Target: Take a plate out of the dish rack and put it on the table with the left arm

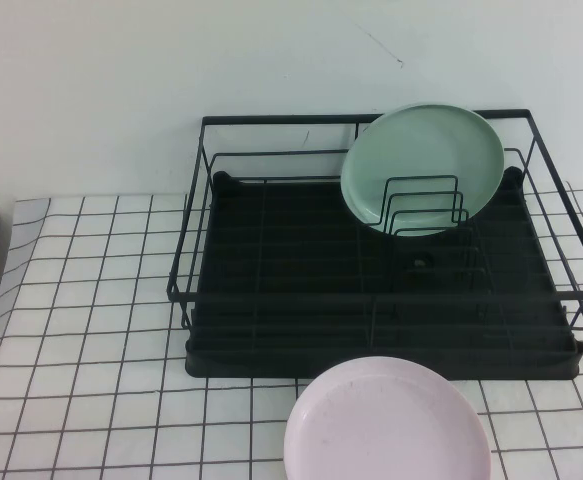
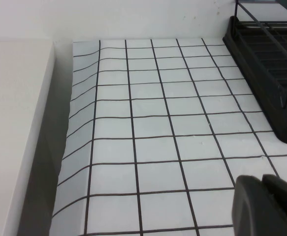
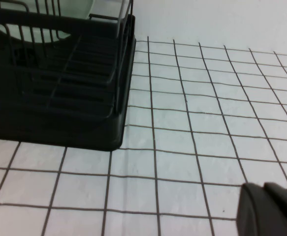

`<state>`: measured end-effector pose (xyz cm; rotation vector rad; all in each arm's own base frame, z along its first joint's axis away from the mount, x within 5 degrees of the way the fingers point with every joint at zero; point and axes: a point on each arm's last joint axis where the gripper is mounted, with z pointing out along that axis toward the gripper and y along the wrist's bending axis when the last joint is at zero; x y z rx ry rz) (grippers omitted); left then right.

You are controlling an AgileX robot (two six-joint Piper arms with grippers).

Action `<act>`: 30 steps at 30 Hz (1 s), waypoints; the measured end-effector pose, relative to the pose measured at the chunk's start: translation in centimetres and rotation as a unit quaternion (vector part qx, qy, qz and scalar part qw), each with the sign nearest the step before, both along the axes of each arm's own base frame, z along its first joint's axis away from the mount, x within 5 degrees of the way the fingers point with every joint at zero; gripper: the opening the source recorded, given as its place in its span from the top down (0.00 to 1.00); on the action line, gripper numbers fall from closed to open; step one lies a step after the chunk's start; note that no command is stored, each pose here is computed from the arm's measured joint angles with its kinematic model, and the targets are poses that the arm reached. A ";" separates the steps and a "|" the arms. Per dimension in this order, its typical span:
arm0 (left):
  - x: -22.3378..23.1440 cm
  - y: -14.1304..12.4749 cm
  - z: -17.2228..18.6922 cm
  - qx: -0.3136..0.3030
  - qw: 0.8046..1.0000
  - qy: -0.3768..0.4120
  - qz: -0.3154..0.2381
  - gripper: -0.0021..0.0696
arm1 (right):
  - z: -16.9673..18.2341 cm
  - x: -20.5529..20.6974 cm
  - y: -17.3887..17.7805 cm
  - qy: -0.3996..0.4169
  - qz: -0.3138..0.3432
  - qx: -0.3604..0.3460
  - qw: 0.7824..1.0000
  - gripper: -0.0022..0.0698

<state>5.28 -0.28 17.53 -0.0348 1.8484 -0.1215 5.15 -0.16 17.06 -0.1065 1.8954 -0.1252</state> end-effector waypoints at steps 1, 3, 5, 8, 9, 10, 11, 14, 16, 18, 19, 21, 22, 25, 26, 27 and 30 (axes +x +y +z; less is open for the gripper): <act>0.0 0.0 0.0 0.000 1.000 0.000 0.000 0.97 | 0.0 0.0 0.0 0.000 0.000 0.000 1.000 0.97; 0.0 0.0 0.0 0.000 1.000 0.000 0.000 0.97 | 0.0 0.0 0.0 0.000 0.000 0.000 1.000 0.97; 0.0 0.0 0.0 0.000 1.000 0.000 0.000 0.97 | 0.0 0.0 0.0 0.000 0.000 0.000 1.000 0.97; 0.0 0.0 0.0 0.000 1.000 0.000 0.000 0.97 | 0.0 0.0 0.0 0.000 0.000 0.000 1.000 0.97; 0.0 0.0 0.0 0.000 1.000 0.000 0.000 0.97 | 0.0 0.0 0.0 0.000 0.000 0.000 1.000 0.97; 0.0 0.0 0.0 0.000 1.000 0.000 0.000 0.97 | 0.0 0.0 0.0 0.000 0.000 0.000 1.000 0.97; 0.0 0.0 0.0 0.000 1.000 0.000 0.000 0.97 | 0.0 0.0 0.0 0.000 0.000 0.000 1.000 0.97; 0.0 0.0 0.0 0.002 1.000 0.000 -0.001 0.97 | 0.0 0.0 0.0 0.000 0.000 0.000 1.000 0.97; 0.0 0.0 0.0 0.004 1.000 0.000 0.000 0.97 | 0.0 0.0 0.0 0.000 0.000 0.000 1.000 0.97; 0.0 0.1 0.0 0.010 1.000 -0.001 0.000 0.97 | 0.0 0.0 0.0 0.000 0.000 0.000 1.000 0.97; 0.0 0.1 0.0 0.015 1.000 -0.001 0.001 0.97 | 0.0 0.0 0.0 0.000 0.000 0.000 1.000 0.97; 0.0 0.1 0.0 0.024 1.000 -0.001 0.001 0.97 | 0.0 0.0 0.0 0.000 0.000 0.000 1.000 0.97; 0.0 0.2 0.0 0.027 1.000 0.000 0.002 0.97 | 0.0 0.0 0.0 0.000 0.000 0.000 1.000 0.97; 0.0 0.2 0.0 0.029 1.000 -0.002 0.002 0.97 | 0.0 0.0 0.0 0.000 0.000 0.000 1.000 0.97; 0.0 0.2 0.0 0.030 1.000 -0.002 0.002 0.97 | 0.0 0.0 0.0 0.000 0.000 0.000 1.000 0.97; 0.0 0.2 0.0 0.030 1.000 -0.001 0.002 0.97 | 0.0 0.0 0.0 0.000 0.000 0.000 1.000 0.97; 0.0 0.2 0.0 0.030 1.000 -0.001 0.002 0.97 | 0.0 0.0 0.0 0.000 0.000 0.000 1.000 0.97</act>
